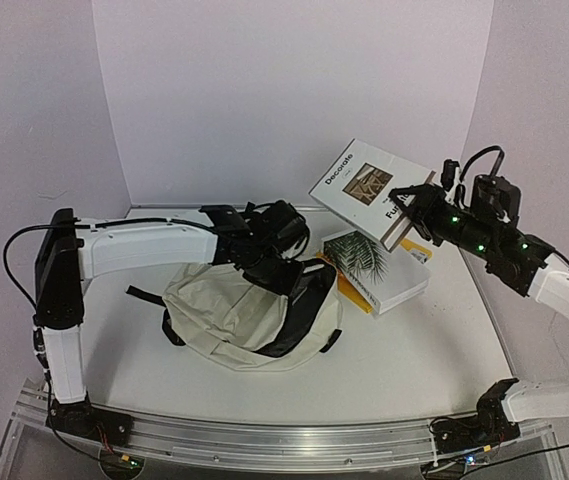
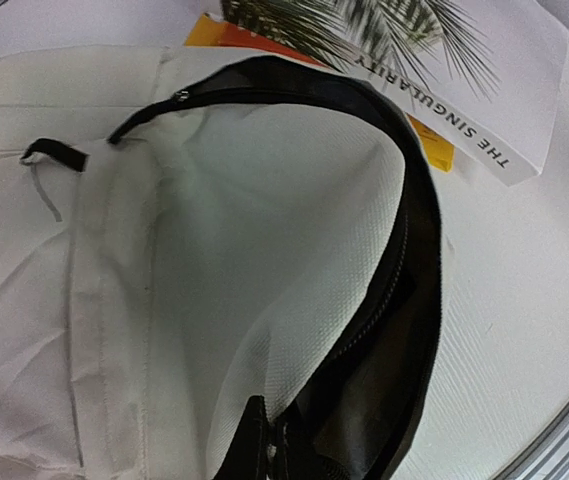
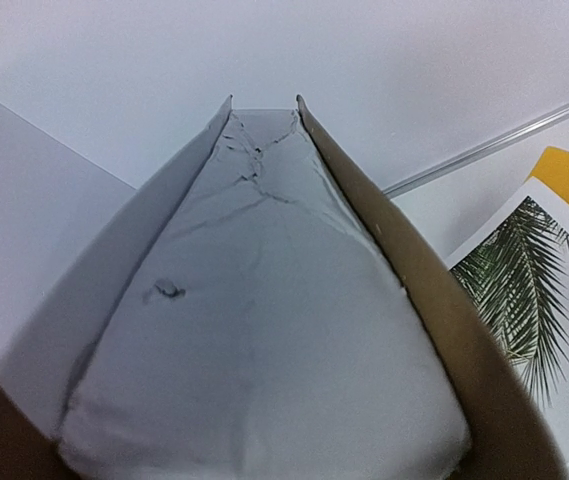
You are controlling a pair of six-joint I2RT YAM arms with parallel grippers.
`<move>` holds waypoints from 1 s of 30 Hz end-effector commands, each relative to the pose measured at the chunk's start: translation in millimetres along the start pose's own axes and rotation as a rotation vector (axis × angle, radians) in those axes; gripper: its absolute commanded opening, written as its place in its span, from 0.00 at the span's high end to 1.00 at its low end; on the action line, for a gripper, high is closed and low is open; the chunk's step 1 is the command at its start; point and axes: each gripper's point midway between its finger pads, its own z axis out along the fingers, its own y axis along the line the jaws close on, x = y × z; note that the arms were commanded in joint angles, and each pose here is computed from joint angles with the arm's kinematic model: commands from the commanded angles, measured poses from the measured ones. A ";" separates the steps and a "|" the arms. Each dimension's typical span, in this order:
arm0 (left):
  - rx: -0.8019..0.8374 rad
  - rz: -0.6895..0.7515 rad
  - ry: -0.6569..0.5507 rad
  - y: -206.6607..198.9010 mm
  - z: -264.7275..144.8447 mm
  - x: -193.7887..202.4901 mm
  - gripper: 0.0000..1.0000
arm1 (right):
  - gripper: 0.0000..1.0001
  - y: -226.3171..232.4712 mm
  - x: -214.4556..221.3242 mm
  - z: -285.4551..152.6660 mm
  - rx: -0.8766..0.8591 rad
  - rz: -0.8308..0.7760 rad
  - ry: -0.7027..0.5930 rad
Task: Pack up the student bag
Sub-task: Place the book in the student bag.
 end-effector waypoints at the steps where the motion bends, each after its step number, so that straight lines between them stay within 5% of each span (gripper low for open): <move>1: 0.082 -0.143 -0.217 29.8 -70.0 -57.0 1.00 | 0.59 25.0 -28.4 -26.6 -0.028 -0.032 -0.085; 11: 0.094 -0.261 -0.351 87.0 -122.5 -85.5 1.00 | 0.59 13.3 19.0 -29.7 -0.020 0.066 0.134; 30: 0.393 -0.193 -0.571 45.1 -200.0 -140.4 1.00 | 0.59 -26.5 141.8 2.7 0.013 0.219 0.530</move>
